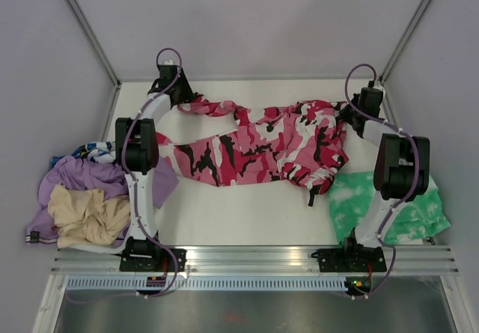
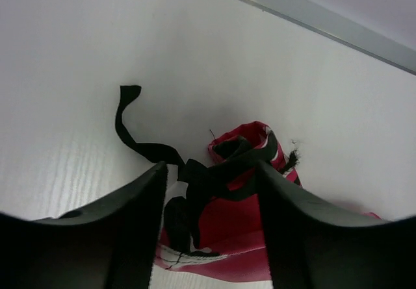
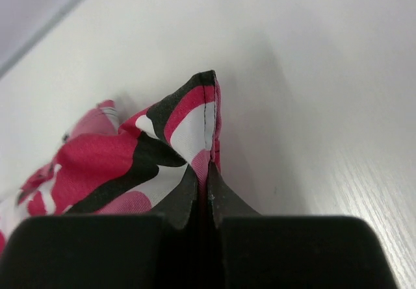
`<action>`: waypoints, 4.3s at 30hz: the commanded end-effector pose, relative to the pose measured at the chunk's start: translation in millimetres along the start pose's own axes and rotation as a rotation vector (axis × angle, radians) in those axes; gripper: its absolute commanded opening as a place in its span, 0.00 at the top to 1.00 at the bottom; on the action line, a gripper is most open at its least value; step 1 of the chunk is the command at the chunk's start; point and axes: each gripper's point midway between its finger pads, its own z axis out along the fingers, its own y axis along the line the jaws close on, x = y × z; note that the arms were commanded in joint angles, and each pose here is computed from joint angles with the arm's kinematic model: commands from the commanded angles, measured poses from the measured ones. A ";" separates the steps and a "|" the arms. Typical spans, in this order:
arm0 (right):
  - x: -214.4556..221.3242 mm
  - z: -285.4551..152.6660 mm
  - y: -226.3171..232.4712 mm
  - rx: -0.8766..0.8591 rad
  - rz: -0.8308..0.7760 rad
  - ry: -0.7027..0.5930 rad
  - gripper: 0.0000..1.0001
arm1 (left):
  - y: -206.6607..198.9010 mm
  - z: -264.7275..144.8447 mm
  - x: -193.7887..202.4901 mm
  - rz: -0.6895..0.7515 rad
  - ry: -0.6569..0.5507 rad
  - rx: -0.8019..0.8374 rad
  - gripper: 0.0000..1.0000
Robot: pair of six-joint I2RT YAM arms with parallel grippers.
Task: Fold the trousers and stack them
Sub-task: Flatten the trousers out
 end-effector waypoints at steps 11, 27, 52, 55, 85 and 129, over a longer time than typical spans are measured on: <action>-132.8 -74.5 77.7 -0.175 -0.112 -0.292 1.00 | 9.0 -1.2 16.8 -0.066 0.095 -0.037 0.63; -130.6 -91.1 81.6 -0.197 -0.128 -0.283 1.00 | -3.4 -65.0 11.0 -0.153 0.102 0.037 0.44; -116.6 -93.2 81.0 -0.224 -0.076 -0.266 1.00 | -18.9 -57.8 75.4 -0.625 0.093 -0.154 0.36; -117.6 -95.3 81.2 -0.226 -0.070 -0.273 1.00 | -16.3 -44.9 80.3 -0.631 0.104 -0.185 0.36; -218.2 -163.3 135.5 -0.389 -0.375 -0.566 1.00 | 6.3 -221.6 -246.4 -0.371 -0.675 0.059 0.98; -169.5 51.7 108.8 -0.372 -0.634 -0.186 0.92 | 104.1 -86.0 -184.4 -0.497 -0.526 -0.254 0.98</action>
